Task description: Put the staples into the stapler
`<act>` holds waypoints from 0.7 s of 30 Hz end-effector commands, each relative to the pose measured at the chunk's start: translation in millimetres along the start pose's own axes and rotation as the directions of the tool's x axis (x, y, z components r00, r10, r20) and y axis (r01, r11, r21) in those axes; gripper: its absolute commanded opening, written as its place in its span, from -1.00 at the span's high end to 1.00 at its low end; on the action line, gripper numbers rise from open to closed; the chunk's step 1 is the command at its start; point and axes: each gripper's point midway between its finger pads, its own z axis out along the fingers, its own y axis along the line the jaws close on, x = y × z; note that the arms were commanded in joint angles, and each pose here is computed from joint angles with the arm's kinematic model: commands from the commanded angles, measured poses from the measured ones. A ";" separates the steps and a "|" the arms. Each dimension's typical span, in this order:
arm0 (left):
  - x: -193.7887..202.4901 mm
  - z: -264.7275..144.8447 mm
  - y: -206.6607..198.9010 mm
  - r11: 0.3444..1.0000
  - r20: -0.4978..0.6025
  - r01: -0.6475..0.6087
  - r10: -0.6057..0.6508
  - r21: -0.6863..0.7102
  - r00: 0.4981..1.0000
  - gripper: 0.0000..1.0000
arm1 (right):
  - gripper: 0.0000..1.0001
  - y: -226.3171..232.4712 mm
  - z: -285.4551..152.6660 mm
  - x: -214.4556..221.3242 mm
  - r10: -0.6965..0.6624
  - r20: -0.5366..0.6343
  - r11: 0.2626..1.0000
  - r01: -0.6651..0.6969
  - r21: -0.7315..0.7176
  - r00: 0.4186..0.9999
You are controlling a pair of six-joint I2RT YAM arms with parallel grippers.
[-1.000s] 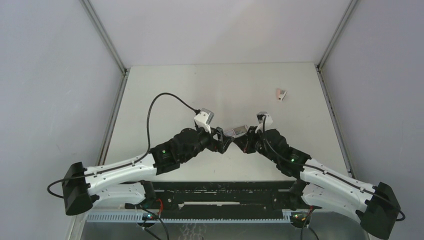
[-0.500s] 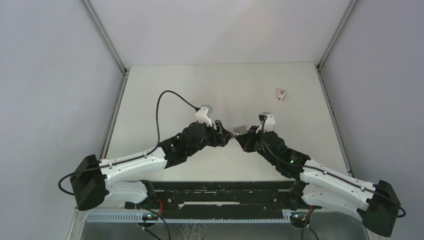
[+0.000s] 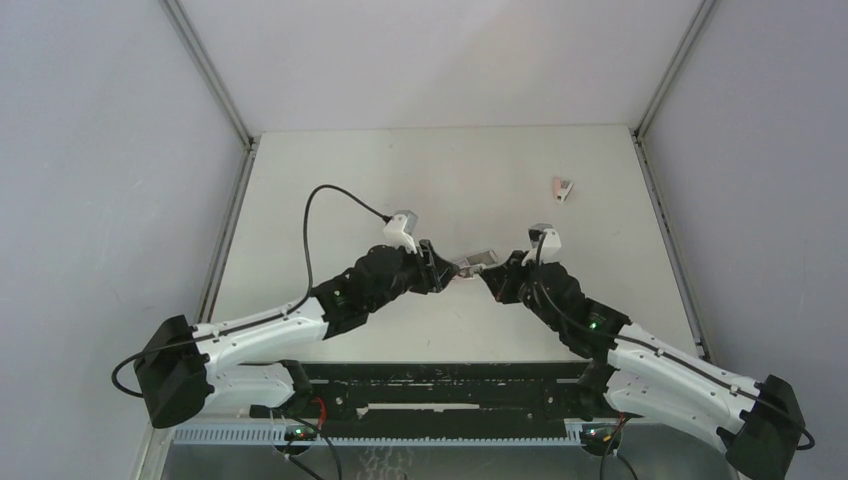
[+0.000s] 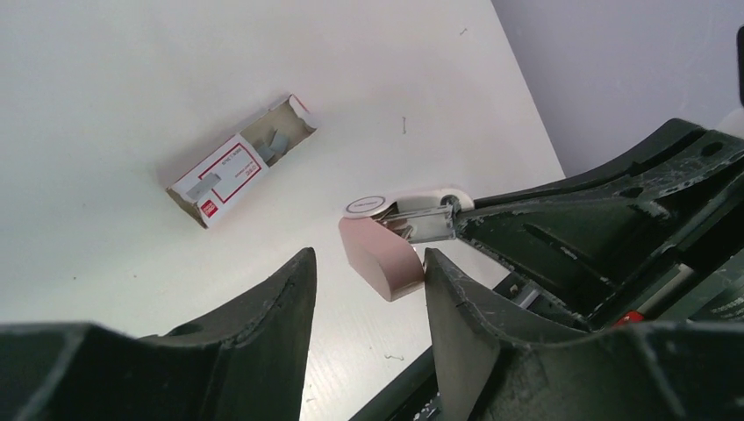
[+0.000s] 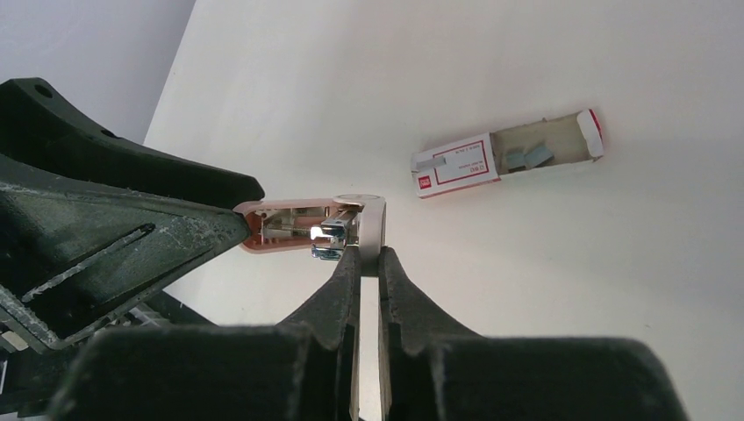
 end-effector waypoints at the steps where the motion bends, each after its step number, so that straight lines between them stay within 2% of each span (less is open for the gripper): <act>1: 18.1 -2.8 26.2 0.998 -0.042 -0.018 0.015 -0.067 0.999 -0.03 | 1.00 18.6 -5.8 -22.4 0.065 0.062 0.994 -0.059 -0.094 0.996; 14: 32.2 -6.5 72.0 0.975 -0.046 -0.065 0.056 -0.213 0.997 0.04 | 1.00 23.5 -17.2 -32.3 0.137 0.050 0.978 -0.127 -0.167 0.989; 18: 16.7 -21.3 83.7 0.968 0.037 -0.052 0.063 -0.245 0.997 -0.01 | 1.00 16.9 -13.4 -27.7 0.145 0.033 0.978 -0.138 -0.156 0.989; 21: 0.5 -37.4 84.3 0.975 0.118 -0.051 0.078 -0.217 0.990 -0.07 | 1.00 12.8 -7.1 -19.3 0.166 -0.005 0.973 -0.164 -0.163 0.986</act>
